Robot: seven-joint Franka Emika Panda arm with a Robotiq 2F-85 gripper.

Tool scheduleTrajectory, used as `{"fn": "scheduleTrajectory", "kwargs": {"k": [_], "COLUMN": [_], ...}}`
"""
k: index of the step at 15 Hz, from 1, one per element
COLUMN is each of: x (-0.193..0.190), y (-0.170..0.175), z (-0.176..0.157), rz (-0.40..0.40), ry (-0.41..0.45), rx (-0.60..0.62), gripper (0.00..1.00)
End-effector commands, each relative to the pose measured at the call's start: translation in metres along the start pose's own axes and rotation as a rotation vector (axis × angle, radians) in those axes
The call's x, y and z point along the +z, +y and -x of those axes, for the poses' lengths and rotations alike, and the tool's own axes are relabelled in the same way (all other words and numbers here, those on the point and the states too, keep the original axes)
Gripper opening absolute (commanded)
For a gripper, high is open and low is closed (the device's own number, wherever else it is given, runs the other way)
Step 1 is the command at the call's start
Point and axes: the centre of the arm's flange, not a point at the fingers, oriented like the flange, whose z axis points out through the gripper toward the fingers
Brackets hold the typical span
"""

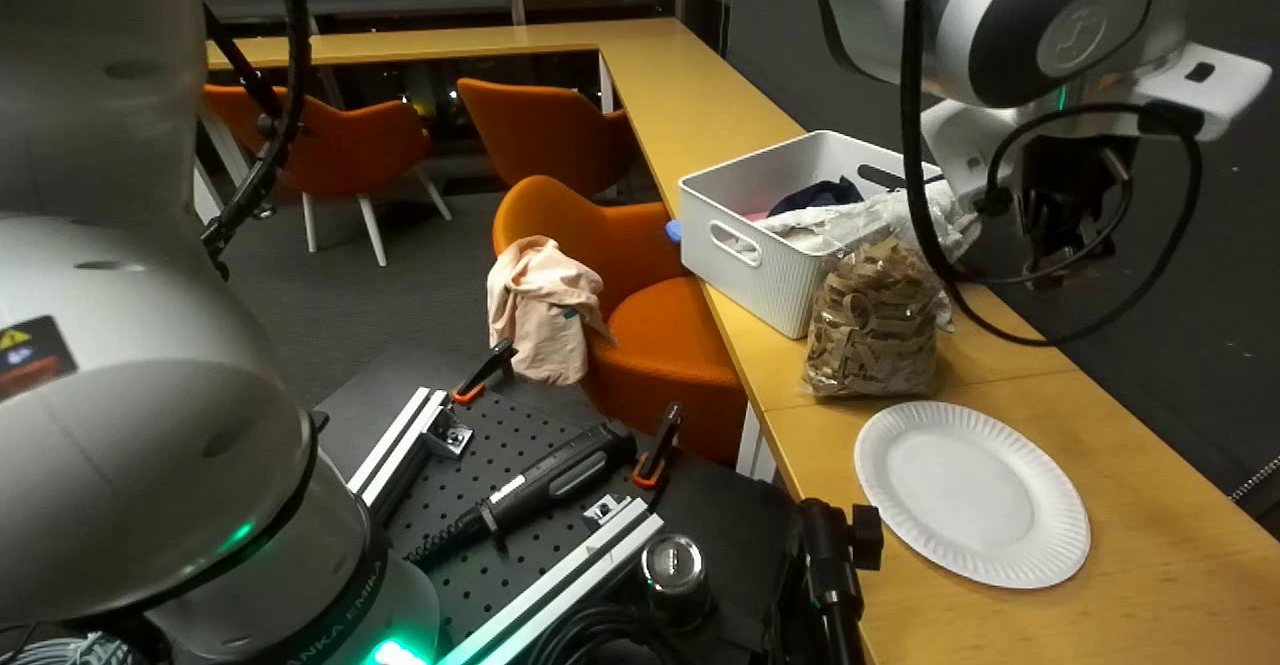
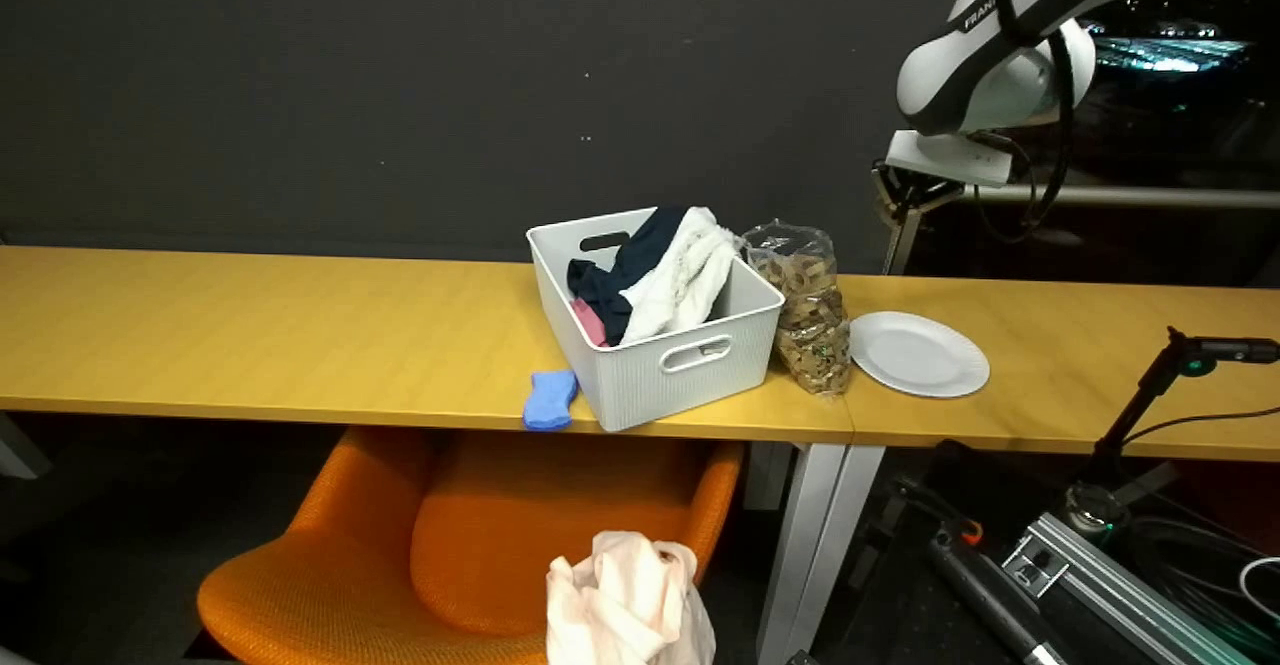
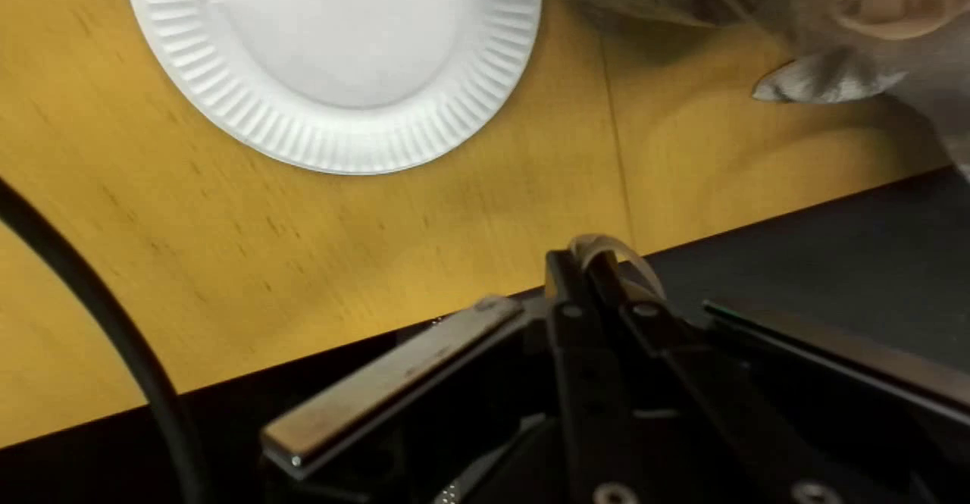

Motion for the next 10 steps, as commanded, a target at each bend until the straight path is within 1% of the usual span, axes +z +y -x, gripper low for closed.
{"fn": "scheduleTrajectory", "kwargs": {"k": [1,6,10], "x": [-0.044,-0.070,-0.064], "y": [-0.035,-0.092,-0.122], "z": [0.027,0.066,0.095], "rz": [-0.035,-0.113,-0.139], "ry": [-0.013,-0.019,-0.058], "rx": [-0.055,-0.152,-0.202], "gripper": [0.01,0.01,0.01]}}
